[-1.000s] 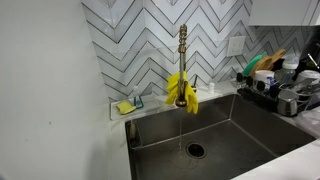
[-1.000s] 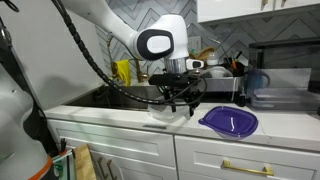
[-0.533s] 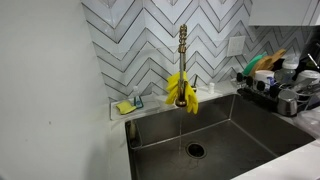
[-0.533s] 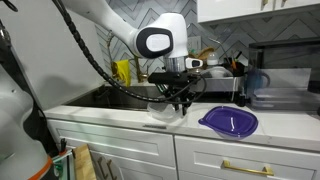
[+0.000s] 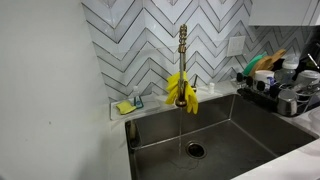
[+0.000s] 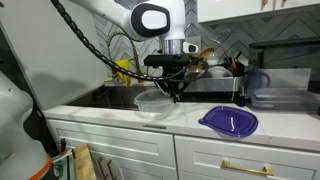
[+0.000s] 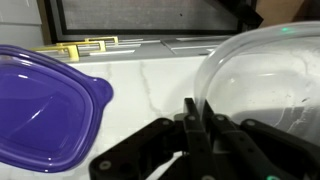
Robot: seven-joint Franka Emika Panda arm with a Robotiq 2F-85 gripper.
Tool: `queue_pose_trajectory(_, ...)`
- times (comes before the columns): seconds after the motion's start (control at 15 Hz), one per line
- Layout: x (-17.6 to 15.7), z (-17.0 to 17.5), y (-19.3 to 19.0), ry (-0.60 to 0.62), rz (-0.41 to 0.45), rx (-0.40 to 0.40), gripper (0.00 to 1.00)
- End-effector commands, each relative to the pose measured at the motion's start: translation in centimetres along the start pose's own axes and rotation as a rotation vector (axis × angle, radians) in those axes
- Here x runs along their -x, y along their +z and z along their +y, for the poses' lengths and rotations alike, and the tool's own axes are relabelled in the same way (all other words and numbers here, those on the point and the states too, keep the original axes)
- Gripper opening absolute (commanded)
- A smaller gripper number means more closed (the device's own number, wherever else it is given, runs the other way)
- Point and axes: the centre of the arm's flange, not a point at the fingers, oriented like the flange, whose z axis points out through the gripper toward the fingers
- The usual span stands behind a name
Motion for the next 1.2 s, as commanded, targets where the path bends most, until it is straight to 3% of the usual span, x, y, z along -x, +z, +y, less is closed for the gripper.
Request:
queue_pose_trajectory(0.0, -0.6, -2.6, -4.4, -0.09, 0.001, 0.009, 0.02)
queue_pose_trajectory(0.27, -3.8, -8.6, -11.5, -0.165, 0.067, 0.001, 0.02)
queue_pose_trajectory(0.6, -7.5, -16.8, -16.4, -0.278, 0.137, -0.159, 0.02)
queue_pose_trajectory(0.67, -6.3, -14.9, -15.4, -0.266, 0.119, -0.106, 0.02)
queue_pose_trajectory(0.73, -6.8, -15.7, -15.9, -0.278, 0.127, -0.104, 0.07)
queue_pose_trajectory(1.07, -6.6, -14.8, -15.6, -0.261, 0.123, -0.109, 0.07)
queue_pose_trajectory(1.13, -6.5, -14.8, -15.4, -0.259, 0.121, -0.12, 0.02)
